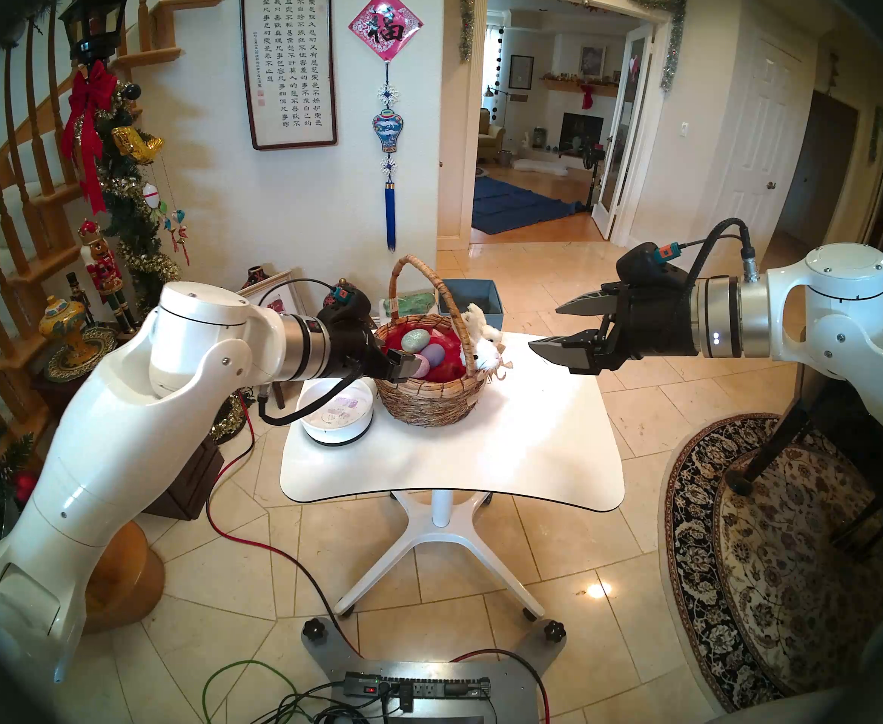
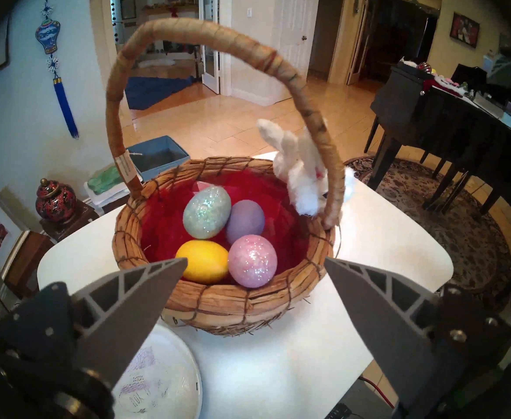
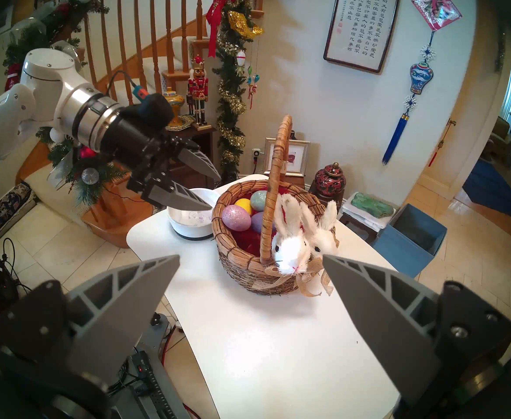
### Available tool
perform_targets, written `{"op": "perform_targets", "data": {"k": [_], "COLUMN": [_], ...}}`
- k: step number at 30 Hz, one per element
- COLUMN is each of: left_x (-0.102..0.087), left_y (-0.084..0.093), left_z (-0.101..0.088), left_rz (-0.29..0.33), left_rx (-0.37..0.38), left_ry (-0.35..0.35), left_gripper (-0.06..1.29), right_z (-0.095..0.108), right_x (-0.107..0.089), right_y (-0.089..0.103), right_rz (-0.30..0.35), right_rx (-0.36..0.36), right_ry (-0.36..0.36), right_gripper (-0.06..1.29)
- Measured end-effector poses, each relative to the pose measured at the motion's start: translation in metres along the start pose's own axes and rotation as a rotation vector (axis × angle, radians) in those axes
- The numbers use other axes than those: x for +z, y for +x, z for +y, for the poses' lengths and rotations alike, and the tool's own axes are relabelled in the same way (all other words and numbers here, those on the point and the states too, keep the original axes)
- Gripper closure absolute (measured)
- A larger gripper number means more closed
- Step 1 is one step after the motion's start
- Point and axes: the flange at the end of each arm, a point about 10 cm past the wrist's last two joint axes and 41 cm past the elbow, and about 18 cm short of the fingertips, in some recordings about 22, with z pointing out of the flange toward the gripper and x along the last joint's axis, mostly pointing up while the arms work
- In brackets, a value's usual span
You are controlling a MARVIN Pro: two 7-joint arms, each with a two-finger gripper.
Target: Put easter egg into basket
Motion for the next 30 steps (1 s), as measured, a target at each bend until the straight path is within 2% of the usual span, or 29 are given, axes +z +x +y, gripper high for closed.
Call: {"op": "perform_targets", "data": {"k": [3,6,11,17,24,30], "left_x": [-0.012,-0.019,-0.024,-0.028,-0.036,-0.037], "left_y": [-0.003,-0.013,-0.030,-0.050,-0.065,-0.081], "left_z": [-0.004,-0.010,-0.018,-0.032,-0.046,-0.047], "left_rz": [0.010,-0.004,-0.018,-0.002,0.065,0.118], "left_rx": [0.012,0.018,0.021,0.023,0.025,0.055], "left_ry": [0.009,0.020,0.031,0.057,0.084,0.059], "left_gripper": [0.02,0.02,0.02,0.02,0.02,0.02], "right_z": [0.000,0.000,0.000,0.000,0.000,0.000], "right_x": [0.000,0.000,0.000,0.000,0.000,0.000], "right_y": [0.000,0.000,0.000,0.000,0.000,0.000], "right_rz": [0.000,0.000,0.000,-0.001,-0.001,-0.001], "right_rx": [0.000,0.000,0.000,0.000,0.000,0.000], "right_ry": [0.000,0.000,0.000,0.000,0.000,0.000], "right_gripper": [0.00,0.00,0.00,0.00,0.00,0.00]}}
